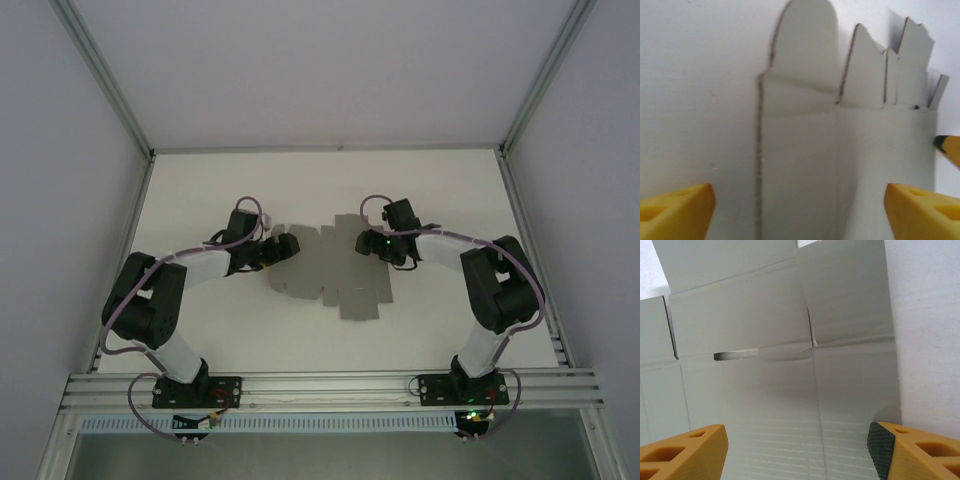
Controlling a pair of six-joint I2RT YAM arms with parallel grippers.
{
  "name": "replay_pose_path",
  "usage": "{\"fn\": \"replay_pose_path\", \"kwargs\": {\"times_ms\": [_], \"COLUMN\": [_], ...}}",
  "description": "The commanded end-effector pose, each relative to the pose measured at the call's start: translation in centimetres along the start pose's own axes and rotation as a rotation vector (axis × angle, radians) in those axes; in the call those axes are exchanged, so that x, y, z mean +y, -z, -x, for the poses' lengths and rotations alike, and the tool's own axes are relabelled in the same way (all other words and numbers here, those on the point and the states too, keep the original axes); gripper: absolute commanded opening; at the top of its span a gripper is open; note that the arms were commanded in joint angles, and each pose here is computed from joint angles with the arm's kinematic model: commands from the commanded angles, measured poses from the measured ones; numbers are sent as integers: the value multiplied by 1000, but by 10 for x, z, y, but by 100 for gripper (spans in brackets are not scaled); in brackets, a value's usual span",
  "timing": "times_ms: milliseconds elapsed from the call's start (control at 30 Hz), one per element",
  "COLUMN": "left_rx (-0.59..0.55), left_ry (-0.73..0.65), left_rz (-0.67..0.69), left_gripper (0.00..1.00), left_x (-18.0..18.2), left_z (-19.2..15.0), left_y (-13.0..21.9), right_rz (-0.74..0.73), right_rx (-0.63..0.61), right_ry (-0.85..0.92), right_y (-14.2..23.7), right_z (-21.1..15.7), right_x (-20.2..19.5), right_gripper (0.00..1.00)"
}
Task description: Assemble paper box
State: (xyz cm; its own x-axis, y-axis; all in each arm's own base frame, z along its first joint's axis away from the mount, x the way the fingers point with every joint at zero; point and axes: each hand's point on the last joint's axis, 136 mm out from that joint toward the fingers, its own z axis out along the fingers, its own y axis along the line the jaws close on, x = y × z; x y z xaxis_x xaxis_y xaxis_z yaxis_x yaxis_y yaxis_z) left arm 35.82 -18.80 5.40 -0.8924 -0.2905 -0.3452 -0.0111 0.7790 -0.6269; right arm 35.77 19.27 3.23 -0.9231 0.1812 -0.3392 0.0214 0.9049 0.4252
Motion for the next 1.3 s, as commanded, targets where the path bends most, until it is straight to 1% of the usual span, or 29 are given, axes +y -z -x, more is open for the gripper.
{"fn": "replay_pose_path", "kwargs": {"times_ms": [0, 67, 100, 200, 233, 267, 300, 367, 433, 567, 667, 767, 833, 900, 967, 1067, 1200, 1267], "left_rx": [1, -16, -22, -50, -68, -86, -104, -134, -172, -232, -272, -310, -334, -354, -369, -382, -392, -393], "left_ry": [-1, 0, -4, -27, -35, -45, -65, -93, -117, -166, -177, -187, -200, -188, -184, -178, -175, -170], "left_rz": [-121, -138, -156, -182, -180, -183, -196, -224, -267, -378, -456, -533, -573, -583, -606, -636, -623, -617], "left_gripper": [72, 57, 51, 18, 9, 3, 0, 0, 0, 0, 0, 0, 0, 0, 0, 0, 0, 0], "left_x": [-22, -26, -29, -39, -42, -46, -53, -67, -85, -124, -148, -168, -178, -180, -182, -186, -183, -181], "left_z": [1, 6, 6, 12, 15, 18, 21, 26, 33, 40, 44, 47, 46, 46, 45, 45, 46, 46], "left_y": [-4, -3, -1, 10, 16, 22, 31, 48, 69, 115, 146, 177, 192, 199, 205, 211, 211, 209], "right_rz": [-112, -113, -111, -88, -73, -51, -21, 26, 92, 262, 408, 494, 521, 554, 619, 700, 745, 756], "right_rx": [111, 110, 106, 89, 79, 65, 45, 0, -51, -118, -146, -173, -171, -168, -163, -143, -138, -146], "right_ry": [-54, -50, -47, -40, -39, -33, -22, 6, 43, 96, 141, 171, 164, 157, 176, 196, 212, 224], "right_y": [-16, -15, -15, -10, -6, 0, 9, 27, 54, 110, 148, 174, 185, 192, 199, 204, 208, 210], "right_z": [-39, -39, -38, -30, -25, -20, -13, -1, 11, 19, 15, 11, 9, 6, 2, -3, -5, -6], "right_x": [-36, -36, -35, -32, -29, -25, -20, -11, 0, 18, 33, 39, 39, 40, 46, 56, 61, 63], "right_gripper": [76, 77, 77, 77, 78, 79, 80, 83, 86, 87, 85, 83, 79, 76, 73, 65, 42, 29]}}
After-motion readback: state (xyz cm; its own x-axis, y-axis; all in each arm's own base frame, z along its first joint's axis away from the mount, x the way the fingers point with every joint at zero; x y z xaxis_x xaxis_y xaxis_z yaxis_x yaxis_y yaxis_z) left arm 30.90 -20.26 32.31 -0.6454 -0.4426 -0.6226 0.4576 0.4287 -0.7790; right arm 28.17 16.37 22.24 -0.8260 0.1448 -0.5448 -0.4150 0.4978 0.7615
